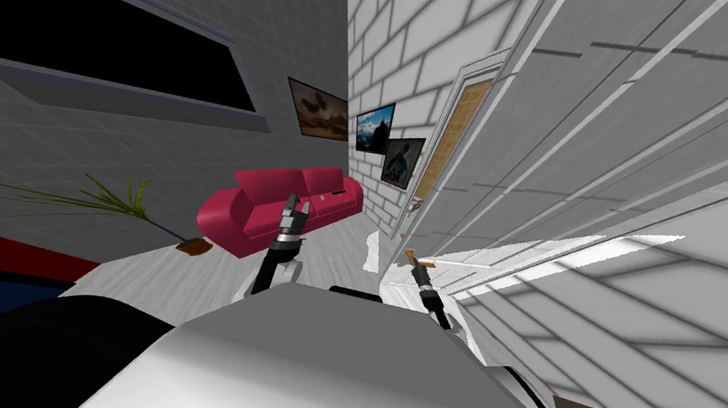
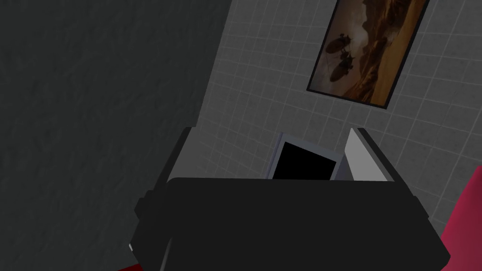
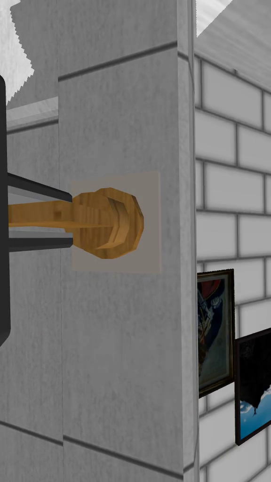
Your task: Pull the door open
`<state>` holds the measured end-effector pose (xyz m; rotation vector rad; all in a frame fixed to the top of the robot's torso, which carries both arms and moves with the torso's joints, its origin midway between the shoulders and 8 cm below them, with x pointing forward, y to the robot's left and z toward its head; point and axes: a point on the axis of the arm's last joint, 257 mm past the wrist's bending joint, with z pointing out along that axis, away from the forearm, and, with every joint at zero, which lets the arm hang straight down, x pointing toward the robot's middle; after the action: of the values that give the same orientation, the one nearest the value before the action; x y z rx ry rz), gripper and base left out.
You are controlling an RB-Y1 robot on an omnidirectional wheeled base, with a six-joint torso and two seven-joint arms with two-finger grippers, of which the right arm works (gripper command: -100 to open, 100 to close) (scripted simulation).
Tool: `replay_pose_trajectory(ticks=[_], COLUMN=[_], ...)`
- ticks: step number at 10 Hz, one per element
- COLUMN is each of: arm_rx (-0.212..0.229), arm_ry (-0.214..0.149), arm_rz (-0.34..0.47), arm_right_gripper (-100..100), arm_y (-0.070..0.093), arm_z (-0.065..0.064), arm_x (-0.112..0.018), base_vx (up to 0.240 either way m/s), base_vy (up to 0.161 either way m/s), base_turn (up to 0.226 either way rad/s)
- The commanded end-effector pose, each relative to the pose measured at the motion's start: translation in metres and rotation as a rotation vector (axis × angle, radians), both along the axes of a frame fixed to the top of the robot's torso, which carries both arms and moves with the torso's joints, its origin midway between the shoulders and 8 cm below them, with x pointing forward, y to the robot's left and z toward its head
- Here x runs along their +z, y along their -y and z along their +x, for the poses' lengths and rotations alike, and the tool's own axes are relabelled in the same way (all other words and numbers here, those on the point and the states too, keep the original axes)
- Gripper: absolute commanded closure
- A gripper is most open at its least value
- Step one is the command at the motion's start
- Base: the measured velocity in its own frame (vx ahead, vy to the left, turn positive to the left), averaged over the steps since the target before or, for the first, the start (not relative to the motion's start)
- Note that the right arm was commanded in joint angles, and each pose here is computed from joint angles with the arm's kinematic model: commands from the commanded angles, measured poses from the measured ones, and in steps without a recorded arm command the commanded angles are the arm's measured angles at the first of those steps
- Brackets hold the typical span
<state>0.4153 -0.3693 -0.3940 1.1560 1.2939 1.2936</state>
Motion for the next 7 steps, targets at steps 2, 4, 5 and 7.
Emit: replay_pose_trajectory(ticks=[2,4,5,7], arm_rx=[-0.005,-0.017,-0.024,-0.041], arm_ry=[-0.004,-0.003,-0.003,-0.001], arm_rz=[0.001,0.001,0.001,0.000], arm_right_gripper=[100,100,100,100], arm_y=[0.001,0.005,0.008,0.014], arm_z=[-0.002,-0.002,-0.003,-0.004], arm_x=[-0.002,-0.001,-0.001,0.000], base_vx=[-0.111,-0.215,-0.213,-0.215], base_vy=[-0.039,-0.066,-0.085,-0.087], base_turn=[0.129,0.219,0.242,0.277])
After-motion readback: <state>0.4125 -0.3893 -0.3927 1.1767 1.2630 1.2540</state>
